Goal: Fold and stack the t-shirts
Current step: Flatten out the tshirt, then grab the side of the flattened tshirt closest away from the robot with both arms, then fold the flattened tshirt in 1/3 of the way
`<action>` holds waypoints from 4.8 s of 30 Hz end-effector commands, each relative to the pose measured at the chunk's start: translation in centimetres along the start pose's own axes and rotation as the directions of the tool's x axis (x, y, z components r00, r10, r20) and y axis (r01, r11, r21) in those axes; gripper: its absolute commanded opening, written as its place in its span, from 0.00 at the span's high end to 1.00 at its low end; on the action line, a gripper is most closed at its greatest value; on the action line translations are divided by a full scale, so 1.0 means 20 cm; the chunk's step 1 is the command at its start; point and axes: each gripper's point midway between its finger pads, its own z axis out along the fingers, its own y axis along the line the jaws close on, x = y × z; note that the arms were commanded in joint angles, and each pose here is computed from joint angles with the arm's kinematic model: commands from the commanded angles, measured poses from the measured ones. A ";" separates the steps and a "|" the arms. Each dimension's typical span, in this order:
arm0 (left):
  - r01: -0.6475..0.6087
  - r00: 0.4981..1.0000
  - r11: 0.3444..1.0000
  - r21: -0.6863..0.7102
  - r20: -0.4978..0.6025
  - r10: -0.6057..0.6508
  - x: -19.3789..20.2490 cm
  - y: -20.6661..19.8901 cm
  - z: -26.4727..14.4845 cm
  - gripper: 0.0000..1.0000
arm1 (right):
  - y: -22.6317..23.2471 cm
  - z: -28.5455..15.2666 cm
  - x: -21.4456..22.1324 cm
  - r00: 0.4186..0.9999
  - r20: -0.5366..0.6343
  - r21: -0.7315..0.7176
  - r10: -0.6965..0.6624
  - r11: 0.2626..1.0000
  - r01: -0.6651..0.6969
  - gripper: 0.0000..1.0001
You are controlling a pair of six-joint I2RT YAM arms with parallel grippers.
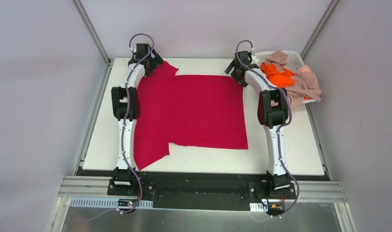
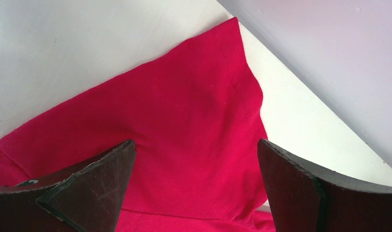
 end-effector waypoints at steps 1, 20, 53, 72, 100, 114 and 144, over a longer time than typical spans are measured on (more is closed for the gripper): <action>0.023 0.999 0.995 -0.094 -0.046 -0.027 0.07 0.15 0.04 0.01 | 0.06 -0.01 -0.15 0.998 0.043 -0.046 -0.052 0.998 0.054 0.01; -0.089 0.992 0.993 -0.072 0.081 0.094 -0.23 -0.01 -1.33 0.01 | 0.17 -1.02 -0.01 0.967 0.053 -0.210 -0.249 0.944 0.254 0.00; 0.135 0.933 0.751 -0.647 -0.172 -0.316 1.45 1.30 -2.07 0.41 | -0.76 -1.36 0.63 0.988 -0.085 0.016 -0.131 0.991 0.132 0.01; 0.121 0.937 0.741 -0.660 -0.170 -0.305 1.47 1.32 -1.98 0.79 | -0.79 -1.40 0.63 0.991 -0.080 0.007 -0.104 0.995 0.104 0.01; 0.148 0.954 0.873 -0.464 -0.164 -0.249 1.33 1.10 -1.96 1.00 | -1.10 -1.19 1.15 0.950 -0.310 0.123 0.029 0.992 0.010 0.67; 0.134 0.982 0.955 -0.265 -0.095 -0.164 1.00 0.70 -1.90 1.00 | -0.91 -1.26 0.98 0.957 -0.287 0.048 -0.045 0.997 0.061 1.00; 0.109 0.993 0.966 -0.236 -0.018 -0.117 0.27 0.28 -1.39 1.00 | -0.51 -1.03 0.41 0.971 -0.235 0.071 -0.043 0.996 0.061 1.00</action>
